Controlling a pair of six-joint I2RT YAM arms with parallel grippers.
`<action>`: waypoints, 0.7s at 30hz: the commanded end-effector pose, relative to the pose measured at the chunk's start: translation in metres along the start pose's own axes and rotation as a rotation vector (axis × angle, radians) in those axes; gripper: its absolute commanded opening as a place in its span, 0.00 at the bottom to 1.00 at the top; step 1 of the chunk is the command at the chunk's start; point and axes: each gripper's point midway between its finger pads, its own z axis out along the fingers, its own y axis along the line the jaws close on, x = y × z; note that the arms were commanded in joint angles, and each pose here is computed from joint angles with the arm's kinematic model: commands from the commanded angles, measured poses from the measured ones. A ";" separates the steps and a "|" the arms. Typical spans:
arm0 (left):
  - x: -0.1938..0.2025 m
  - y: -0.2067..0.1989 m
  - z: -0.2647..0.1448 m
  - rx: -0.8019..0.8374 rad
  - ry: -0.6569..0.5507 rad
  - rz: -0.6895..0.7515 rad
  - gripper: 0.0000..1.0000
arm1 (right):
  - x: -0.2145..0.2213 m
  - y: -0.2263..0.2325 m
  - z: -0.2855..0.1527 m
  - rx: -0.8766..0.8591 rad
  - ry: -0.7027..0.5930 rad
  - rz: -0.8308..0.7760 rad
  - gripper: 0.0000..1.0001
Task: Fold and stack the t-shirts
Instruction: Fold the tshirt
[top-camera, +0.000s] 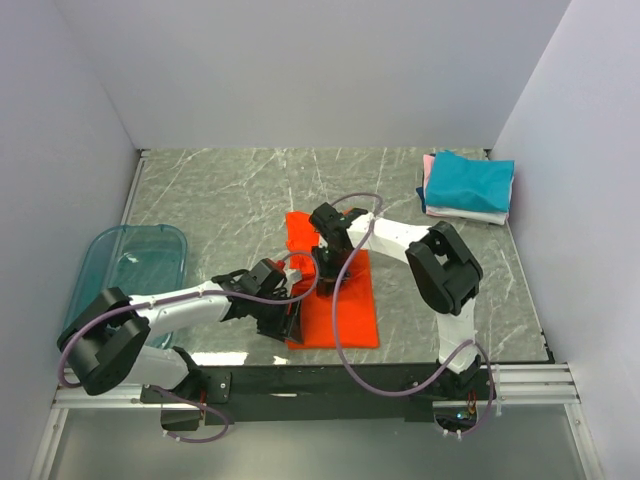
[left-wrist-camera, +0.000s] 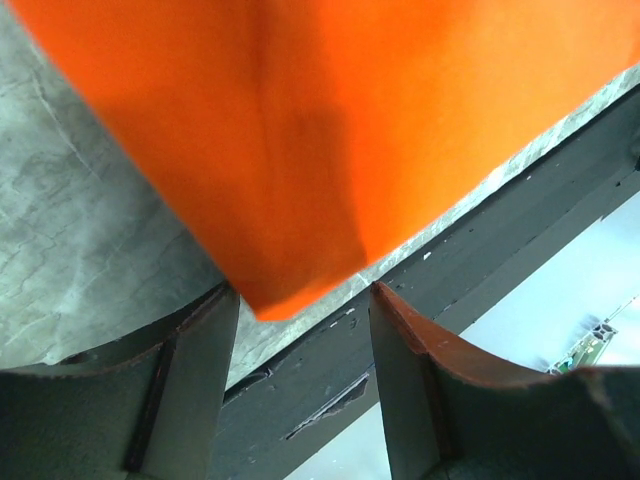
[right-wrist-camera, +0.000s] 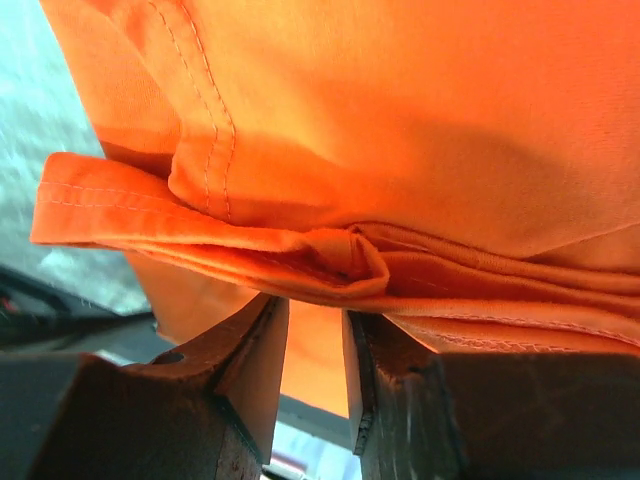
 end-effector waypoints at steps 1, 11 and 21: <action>-0.002 -0.006 0.003 0.030 0.001 0.031 0.60 | -0.031 0.000 -0.006 0.053 -0.094 0.005 0.35; 0.002 0.004 0.006 -0.006 0.006 0.000 0.61 | -0.083 -0.007 -0.017 0.102 -0.202 0.049 0.35; -0.002 0.004 0.004 -0.020 -0.011 0.004 0.61 | -0.129 -0.011 -0.028 0.102 -0.272 0.087 0.35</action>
